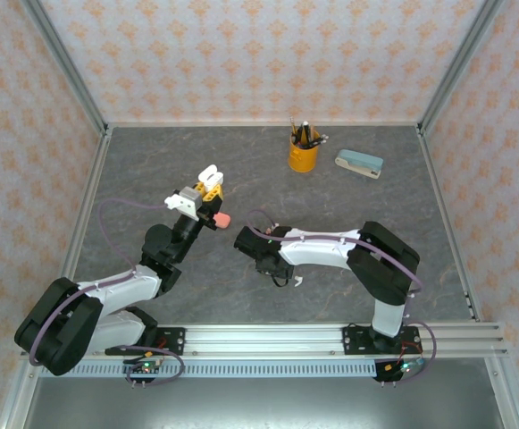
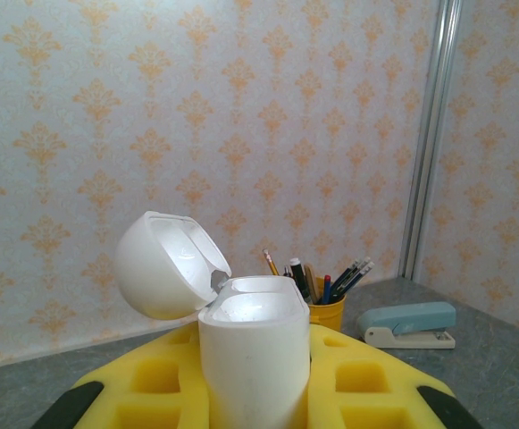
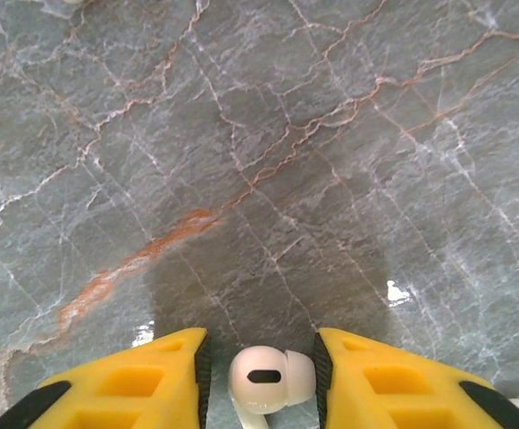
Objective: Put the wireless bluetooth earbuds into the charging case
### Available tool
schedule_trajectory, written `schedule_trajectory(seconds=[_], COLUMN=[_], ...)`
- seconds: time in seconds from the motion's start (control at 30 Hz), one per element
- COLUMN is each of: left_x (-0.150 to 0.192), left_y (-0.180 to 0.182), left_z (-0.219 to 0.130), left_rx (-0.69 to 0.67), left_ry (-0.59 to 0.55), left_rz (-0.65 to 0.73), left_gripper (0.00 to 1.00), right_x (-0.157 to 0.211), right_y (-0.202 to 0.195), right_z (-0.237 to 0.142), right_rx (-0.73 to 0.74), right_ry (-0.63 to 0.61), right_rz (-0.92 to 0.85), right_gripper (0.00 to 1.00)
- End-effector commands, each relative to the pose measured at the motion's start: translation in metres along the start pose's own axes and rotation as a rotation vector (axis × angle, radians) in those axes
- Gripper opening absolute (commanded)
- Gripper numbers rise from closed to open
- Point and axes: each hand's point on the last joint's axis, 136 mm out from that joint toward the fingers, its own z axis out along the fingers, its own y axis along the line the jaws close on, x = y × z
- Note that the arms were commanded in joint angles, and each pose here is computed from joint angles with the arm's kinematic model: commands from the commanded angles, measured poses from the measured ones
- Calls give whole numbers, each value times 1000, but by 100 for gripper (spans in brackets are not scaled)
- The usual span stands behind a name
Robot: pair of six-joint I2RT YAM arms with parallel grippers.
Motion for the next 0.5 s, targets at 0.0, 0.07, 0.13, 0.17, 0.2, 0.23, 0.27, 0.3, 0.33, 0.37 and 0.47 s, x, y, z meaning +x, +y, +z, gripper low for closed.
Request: schedule_trajectory(seconds=[0.0,0.07,0.13,0.17,0.2,0.23,0.27,0.3,0.33,0.37,0.47], left_x=[-7,-7,-7,-7,-6,-6,-6,-6,-6,-6,-4], left_y=[3,3,3,3,3,3,2,2,2,2,1], left_z=[-1,-1,-1,-1,-1,-2,-1,-2,-2,-2,-2], left_rx=[-7,-7,-6,-6,-5,-5,-4,-4,-4,-3,3], left_ry=[-25,-24,-24,-25,-23,-22,-21,-21,-21,-19,-13], left_rz=[-10,-10,-10,-10,-9,-9,-8,-9,-10,-11,-9], left_gripper=[0,0,0,0,0,0,0,0,0,0,0], right_x=[7,7,7,7,7,6,6,4,3,2,-3], right_y=[-10,-12,-13,-14,-15,-15,-15,-15,-15,-15,-15], right_z=[13,13,13,12,12,11,10,9,8,6,1], right_rx=[22,21,19,15,12,6,-1,-6,-16,-25,-48], right_ry=[26,25,22,19,15,12,6,-2,-10,-17,-46], right_rz=[19,22,23,26,29,32,37,42,43,49,58], right_gripper=[34,32,30,30,29,29,28,28,28,28,27])
